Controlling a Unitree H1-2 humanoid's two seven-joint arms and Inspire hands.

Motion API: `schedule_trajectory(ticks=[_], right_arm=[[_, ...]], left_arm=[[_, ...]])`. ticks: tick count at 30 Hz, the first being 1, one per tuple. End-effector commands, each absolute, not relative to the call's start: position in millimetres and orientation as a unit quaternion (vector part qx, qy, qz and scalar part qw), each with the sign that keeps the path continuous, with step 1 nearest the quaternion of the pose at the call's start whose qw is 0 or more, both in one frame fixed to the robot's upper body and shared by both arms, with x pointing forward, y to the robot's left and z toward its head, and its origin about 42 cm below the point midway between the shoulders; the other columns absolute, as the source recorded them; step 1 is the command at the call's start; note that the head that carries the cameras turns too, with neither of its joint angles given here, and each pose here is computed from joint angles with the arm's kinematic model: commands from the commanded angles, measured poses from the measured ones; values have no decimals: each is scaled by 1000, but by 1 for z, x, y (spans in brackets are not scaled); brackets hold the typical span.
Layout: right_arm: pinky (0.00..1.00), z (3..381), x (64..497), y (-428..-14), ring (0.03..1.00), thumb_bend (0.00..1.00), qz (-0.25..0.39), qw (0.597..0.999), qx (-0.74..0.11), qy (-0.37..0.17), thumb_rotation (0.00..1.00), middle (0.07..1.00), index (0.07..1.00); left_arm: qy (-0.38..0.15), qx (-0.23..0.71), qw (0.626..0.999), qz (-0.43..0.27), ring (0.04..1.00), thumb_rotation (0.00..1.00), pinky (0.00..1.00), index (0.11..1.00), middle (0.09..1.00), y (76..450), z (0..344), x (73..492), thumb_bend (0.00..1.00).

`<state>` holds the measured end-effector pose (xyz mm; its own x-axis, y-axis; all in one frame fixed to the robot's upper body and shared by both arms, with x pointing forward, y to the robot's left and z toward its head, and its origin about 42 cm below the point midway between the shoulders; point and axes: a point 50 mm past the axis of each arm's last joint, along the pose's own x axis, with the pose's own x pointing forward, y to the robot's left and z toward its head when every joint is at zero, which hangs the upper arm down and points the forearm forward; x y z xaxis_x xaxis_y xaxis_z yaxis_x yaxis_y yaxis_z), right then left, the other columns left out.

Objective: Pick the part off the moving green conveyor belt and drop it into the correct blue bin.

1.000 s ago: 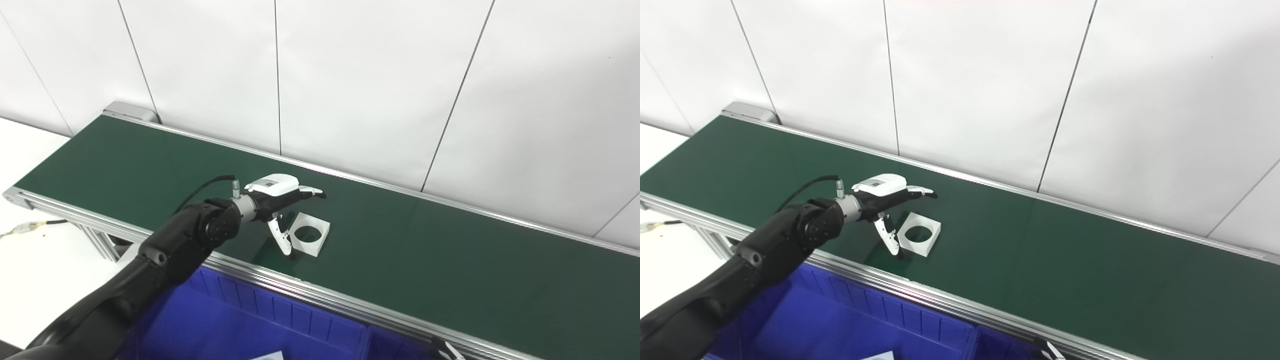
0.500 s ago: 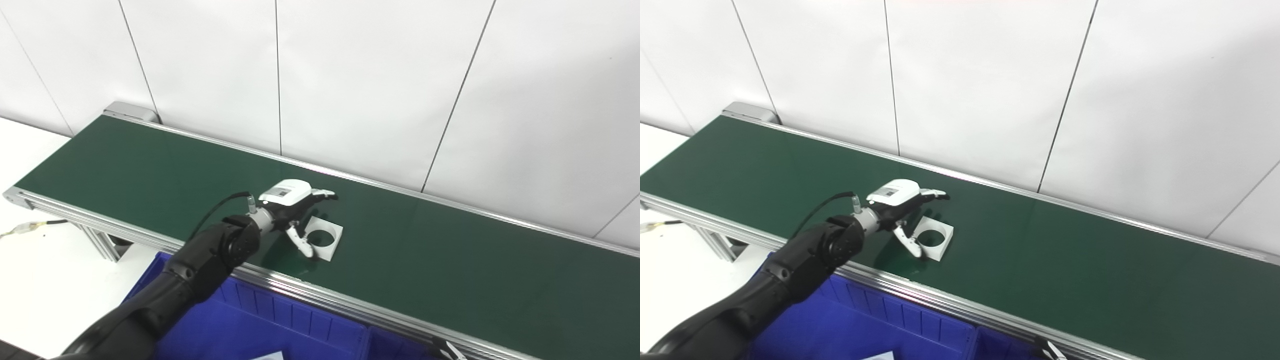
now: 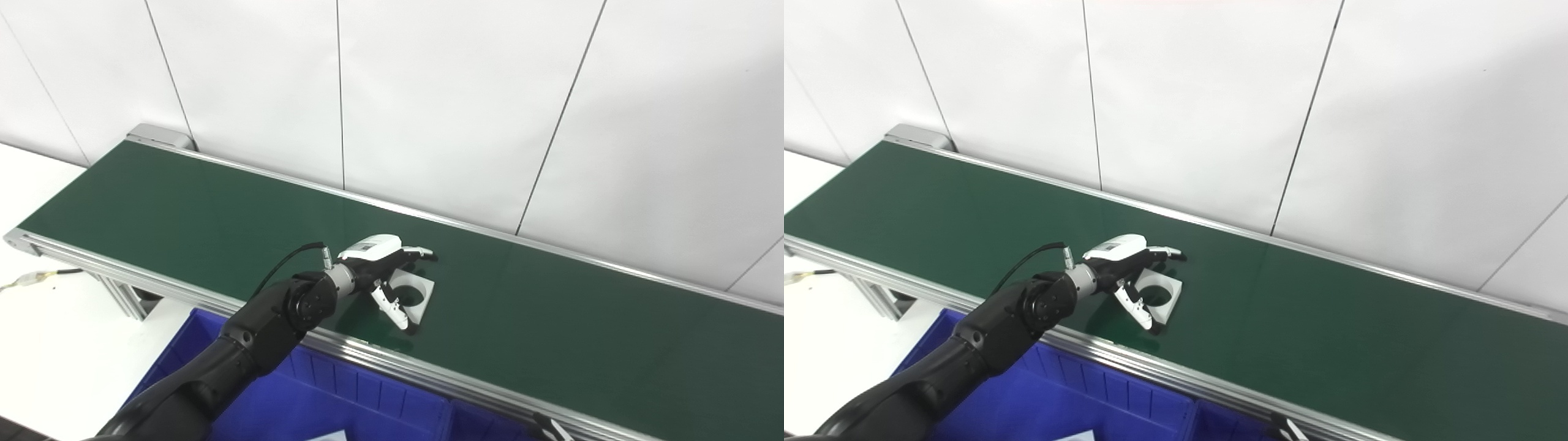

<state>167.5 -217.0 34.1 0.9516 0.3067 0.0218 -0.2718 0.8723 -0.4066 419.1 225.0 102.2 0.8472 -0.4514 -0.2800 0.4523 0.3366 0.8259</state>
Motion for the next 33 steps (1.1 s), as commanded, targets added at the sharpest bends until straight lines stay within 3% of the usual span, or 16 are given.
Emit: schedule_trajectory(ticks=[1,4,5,8,11,18,23,27,33], right_arm=[[668,48,169,-214,744,882,148,967,-190,-88,243,801,876],[664,48,169,-214,743,881,145,966,-193,-90,264,802,878],[662,48,169,-214,743,880,144,966,-194,-90,273,802,879],[658,49,169,-214,744,874,143,967,-191,-92,266,802,881],[659,50,169,-214,747,868,143,967,-191,-93,250,804,885],[679,49,169,-216,755,861,143,967,-189,-90,265,810,887],[681,48,170,-216,754,856,143,967,-189,-89,264,810,886],[671,48,169,-215,749,861,144,968,-188,-88,269,808,882],[671,49,170,-212,746,865,146,968,-181,-91,268,802,873]], left_arm=[[-25,541,798,-263,830,28,793,764,821,226,123,434,715],[-25,563,784,-259,748,2,725,672,755,227,121,435,684],[-24,568,780,-261,696,13,678,564,684,227,120,435,581],[-15,583,769,-262,492,0,504,490,530,228,119,437,508],[-4,588,766,-260,474,0,463,468,534,229,118,438,500],[-17,590,766,-254,521,0,534,441,532,229,118,437,495],[-59,587,772,-238,518,0,513,454,514,232,122,435,499],[-135,561,793,-196,479,0,461,491,473,238,137,428,503],[-194,499,832,-146,506,0,521,455,506,249,165,412,499]])
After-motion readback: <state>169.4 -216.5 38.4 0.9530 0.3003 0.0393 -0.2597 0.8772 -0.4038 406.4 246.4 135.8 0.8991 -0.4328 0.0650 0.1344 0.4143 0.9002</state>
